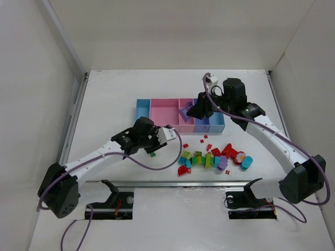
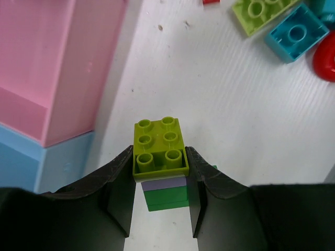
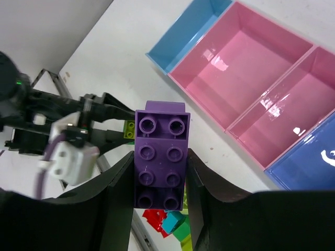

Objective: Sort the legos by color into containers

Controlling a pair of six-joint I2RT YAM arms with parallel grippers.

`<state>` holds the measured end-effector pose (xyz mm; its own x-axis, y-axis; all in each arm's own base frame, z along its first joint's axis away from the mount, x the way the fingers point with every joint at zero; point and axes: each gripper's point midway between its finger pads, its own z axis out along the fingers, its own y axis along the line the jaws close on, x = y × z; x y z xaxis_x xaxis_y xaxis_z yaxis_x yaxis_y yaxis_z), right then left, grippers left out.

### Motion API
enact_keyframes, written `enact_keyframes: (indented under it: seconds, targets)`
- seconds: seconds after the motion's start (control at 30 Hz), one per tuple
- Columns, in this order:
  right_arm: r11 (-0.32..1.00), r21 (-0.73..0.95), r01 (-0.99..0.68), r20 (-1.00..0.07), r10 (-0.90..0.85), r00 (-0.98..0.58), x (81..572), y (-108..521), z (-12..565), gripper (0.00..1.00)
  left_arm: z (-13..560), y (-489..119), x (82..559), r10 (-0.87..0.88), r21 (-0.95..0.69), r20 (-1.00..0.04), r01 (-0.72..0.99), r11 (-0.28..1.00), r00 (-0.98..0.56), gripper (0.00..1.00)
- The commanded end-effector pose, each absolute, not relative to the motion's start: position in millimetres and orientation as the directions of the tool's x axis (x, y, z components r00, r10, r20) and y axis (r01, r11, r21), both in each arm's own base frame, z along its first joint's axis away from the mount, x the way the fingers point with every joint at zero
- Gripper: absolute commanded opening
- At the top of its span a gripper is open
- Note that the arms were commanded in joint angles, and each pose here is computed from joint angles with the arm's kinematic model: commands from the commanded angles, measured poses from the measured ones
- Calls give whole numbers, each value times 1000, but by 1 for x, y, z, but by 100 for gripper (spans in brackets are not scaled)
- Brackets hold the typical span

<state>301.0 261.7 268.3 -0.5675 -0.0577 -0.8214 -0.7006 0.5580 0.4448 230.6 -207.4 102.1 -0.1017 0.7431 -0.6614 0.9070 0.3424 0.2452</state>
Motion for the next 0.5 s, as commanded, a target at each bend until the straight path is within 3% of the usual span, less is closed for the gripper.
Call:
enact_keyframes:
  seconds: [0.0,0.1,0.2,0.23,0.27,0.4,0.47]
  targets:
    - [554,415,-722,-847,-54,-529,302,262,276,0,83,-204,236,786,263,-611,913,312,-92,4]
    - [665,392,-636,-837,-30,-547,321,246,263,0,66,-203,242,820,254,-560,918,305,-117,7]
    - [692,406,-597,-818,-16,-575,328,237,254,0,59,-204,244,833,246,-540,925,291,-119,33]
    - [675,415,-609,-816,-20,-578,325,239,254,0,63,-207,245,829,248,-550,927,281,-104,46]
    - [654,421,-628,-820,-21,-571,323,243,258,0,63,-207,245,828,248,-550,927,281,-104,72]
    - [654,413,-634,-824,-28,-566,321,241,257,0,78,-217,251,800,284,-598,920,269,-50,99]
    - [648,407,-644,-832,-28,-555,320,239,260,0,99,-223,255,770,320,-638,910,265,0,99]
